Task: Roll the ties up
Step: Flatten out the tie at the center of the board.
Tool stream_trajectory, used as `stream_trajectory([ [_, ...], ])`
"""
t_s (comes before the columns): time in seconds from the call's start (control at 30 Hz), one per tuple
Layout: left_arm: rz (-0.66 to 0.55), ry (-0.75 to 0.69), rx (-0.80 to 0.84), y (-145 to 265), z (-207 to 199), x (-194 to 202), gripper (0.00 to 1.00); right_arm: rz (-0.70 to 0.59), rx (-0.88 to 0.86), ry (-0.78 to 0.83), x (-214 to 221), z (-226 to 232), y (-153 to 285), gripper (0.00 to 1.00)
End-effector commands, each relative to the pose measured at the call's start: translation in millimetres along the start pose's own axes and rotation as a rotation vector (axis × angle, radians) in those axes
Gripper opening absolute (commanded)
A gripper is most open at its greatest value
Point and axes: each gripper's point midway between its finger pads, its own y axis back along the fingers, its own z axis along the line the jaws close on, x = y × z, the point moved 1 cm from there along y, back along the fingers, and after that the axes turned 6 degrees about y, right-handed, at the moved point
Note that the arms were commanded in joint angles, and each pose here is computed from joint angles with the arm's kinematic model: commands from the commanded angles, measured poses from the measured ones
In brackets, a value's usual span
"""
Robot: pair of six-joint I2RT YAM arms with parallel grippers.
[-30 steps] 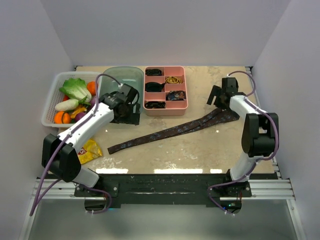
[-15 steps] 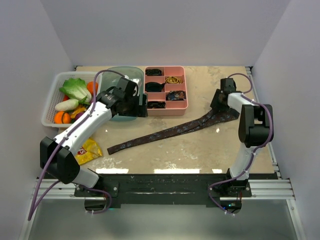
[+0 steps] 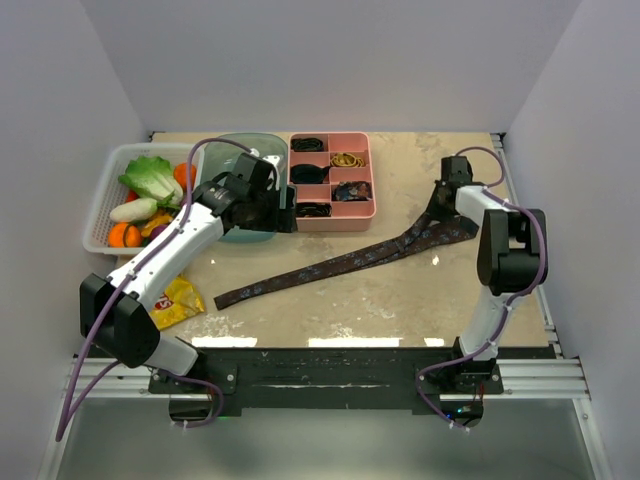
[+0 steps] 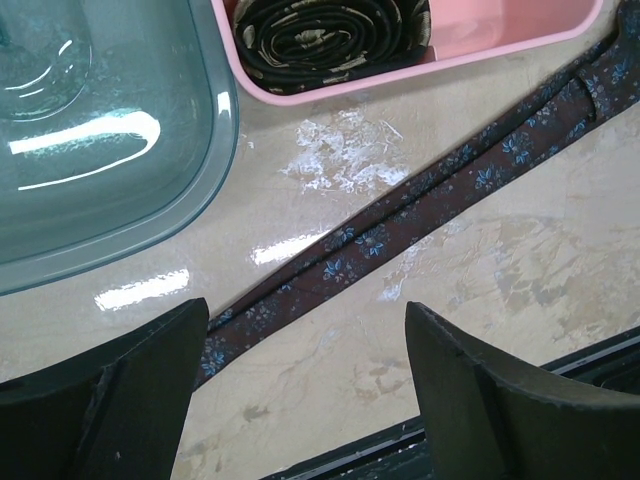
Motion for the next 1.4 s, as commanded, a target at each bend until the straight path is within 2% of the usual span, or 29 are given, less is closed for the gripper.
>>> stream_trajectory([
  [0.0, -0.038, -0.018, 0.04, 2.2, -8.0, -9.9, 0.84, -0.113, -0.042, -0.018, -32.6, 6.0, 32.3, 0.0],
  [0.27, -0.031, -0.024, 0.053, -2.4, -9.3, -7.8, 0.84, -0.208, -0.025, -0.044, -47.4, -1.6, 67.0, 0.0],
  [0.73, -0.021, -0.033, 0.077, -9.2, -11.5, -3.8, 0.84, -0.259, 0.043, -0.151, -51.1, -51.3, 81.9, 0.0],
  [1.37, -0.017, -0.038, 0.085, -9.6, -9.9, 2.0, 0.83, -0.152, 0.17, -0.214, -13.5, -85.2, 37.5, 0.0],
])
